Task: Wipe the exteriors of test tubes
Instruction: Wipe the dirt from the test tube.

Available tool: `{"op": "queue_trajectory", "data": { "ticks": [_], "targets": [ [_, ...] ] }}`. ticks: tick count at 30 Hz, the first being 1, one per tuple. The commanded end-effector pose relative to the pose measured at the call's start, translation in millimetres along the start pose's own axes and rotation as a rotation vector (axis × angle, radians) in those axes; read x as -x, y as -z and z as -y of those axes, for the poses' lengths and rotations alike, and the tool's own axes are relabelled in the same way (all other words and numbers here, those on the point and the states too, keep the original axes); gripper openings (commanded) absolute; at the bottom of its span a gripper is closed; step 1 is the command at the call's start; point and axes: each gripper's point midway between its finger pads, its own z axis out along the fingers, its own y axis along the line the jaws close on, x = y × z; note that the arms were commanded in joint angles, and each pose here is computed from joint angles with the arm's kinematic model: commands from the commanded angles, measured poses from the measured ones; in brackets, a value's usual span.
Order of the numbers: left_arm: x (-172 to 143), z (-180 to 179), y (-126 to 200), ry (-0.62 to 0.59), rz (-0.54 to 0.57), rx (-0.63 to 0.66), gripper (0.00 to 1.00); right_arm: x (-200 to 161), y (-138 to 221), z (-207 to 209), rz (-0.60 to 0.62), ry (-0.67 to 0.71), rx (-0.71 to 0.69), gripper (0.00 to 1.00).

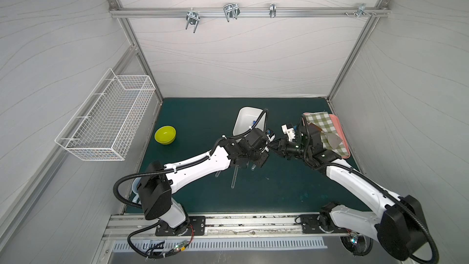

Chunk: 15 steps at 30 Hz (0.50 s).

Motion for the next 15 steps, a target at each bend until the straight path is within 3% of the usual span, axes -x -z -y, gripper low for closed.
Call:
{"op": "queue_trajectory", "data": {
  "ticks": [1,8,15],
  "targets": [
    [13.7,7.8,9.1,0.025,0.057,-0.05,0.27,17.2,7.3,2.1,0.039,-0.014,-0.007,0.04],
    [-3.2,13.3,10.7,0.057,0.038,-0.08,0.27,40.5,15.3,-1.9,0.063,0.0,0.0,0.04],
    [6.9,11.5,13.3,0.038,0.067,-0.061,0.28,26.5,11.9,-3.8,0.04,-0.004,0.009,0.04]
  ]
}}
